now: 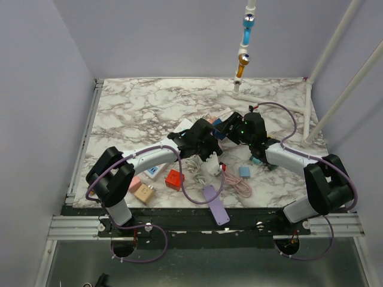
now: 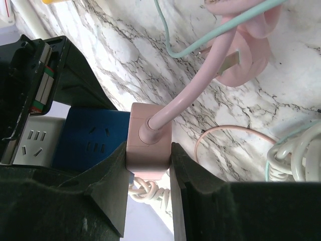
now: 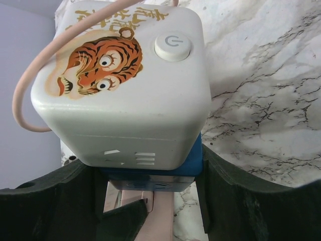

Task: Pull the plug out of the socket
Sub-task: Remove the plug from the socket.

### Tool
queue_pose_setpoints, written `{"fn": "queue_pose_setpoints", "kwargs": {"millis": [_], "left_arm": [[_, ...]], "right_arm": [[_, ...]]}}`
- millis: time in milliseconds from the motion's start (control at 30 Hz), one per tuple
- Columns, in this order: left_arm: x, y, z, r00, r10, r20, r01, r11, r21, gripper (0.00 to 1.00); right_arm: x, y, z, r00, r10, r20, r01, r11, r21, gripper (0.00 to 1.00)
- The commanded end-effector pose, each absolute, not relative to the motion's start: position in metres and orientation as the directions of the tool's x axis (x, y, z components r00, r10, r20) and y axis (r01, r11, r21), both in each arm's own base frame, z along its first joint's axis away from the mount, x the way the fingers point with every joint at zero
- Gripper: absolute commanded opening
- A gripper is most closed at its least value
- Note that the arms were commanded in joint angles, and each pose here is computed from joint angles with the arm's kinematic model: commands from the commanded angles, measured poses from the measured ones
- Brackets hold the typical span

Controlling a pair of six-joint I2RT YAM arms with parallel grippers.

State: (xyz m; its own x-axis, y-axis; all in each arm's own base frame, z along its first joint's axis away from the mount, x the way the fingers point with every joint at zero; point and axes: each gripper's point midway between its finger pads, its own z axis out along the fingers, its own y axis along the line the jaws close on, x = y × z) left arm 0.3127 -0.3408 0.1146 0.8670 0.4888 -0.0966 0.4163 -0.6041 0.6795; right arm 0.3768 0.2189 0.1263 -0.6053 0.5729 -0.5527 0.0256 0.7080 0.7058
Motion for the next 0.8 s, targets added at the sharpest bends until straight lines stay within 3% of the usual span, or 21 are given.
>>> {"fn": "queue_pose_setpoints", "kwargs": {"millis": [0, 133, 200, 233, 267, 300, 333, 533, 767], "left_arm": [[0.297, -0.255, 0.072, 0.719, 0.689, -0.091, 0.653, -0.625, 0.428, 0.0], [0.303, -0.262, 0.083, 0.724, 0.682, -0.103, 0.632, -0.596, 0.496, 0.0], [0.304, -0.264, 0.087, 0.72, 0.685, -0.112, 0.634, -0.584, 0.506, 0.05], [0.304, -0.264, 0.09, 0.718, 0.686, -0.116, 0.636, -0.579, 0.51, 0.11], [0.305, -0.265, 0.092, 0.713, 0.69, -0.122, 0.64, -0.571, 0.514, 0.33], [0.305, -0.265, 0.095, 0.709, 0.693, -0.127, 0.643, -0.563, 0.52, 0.88], [0.305, -0.266, 0.099, 0.706, 0.696, -0.134, 0.647, -0.555, 0.523, 0.98], [0.307, -0.258, 0.127, 0.687, 0.706, -0.17, 0.656, -0.503, 0.562, 0.98], [0.322, -0.253, 0.198, 0.635, 0.72, -0.282, 0.651, -0.3, 0.698, 0.99]], "right_arm": [[0.419, 0.148, 0.168, -0.314, 0.64, -0.701, 0.075, 0.753, 0.654, 0.01], [0.415, 0.154, 0.166, -0.323, 0.625, -0.711, 0.062, 0.763, 0.643, 0.01], [0.413, 0.159, 0.167, -0.326, 0.613, -0.719, 0.05, 0.771, 0.635, 0.01], [0.412, 0.163, 0.167, -0.327, 0.605, -0.726, 0.043, 0.777, 0.628, 0.01], [0.411, 0.166, 0.168, -0.327, 0.596, -0.734, 0.036, 0.784, 0.62, 0.01], [0.41, 0.17, 0.168, -0.327, 0.585, -0.742, 0.03, 0.791, 0.611, 0.01], [0.408, 0.173, 0.167, -0.332, 0.58, -0.744, 0.025, 0.794, 0.607, 0.01], [0.399, 0.18, 0.16, -0.337, 0.57, -0.749, 0.01, 0.798, 0.602, 0.01], [0.388, 0.198, 0.171, -0.335, 0.553, -0.763, -0.092, 0.786, 0.611, 0.01]]}}
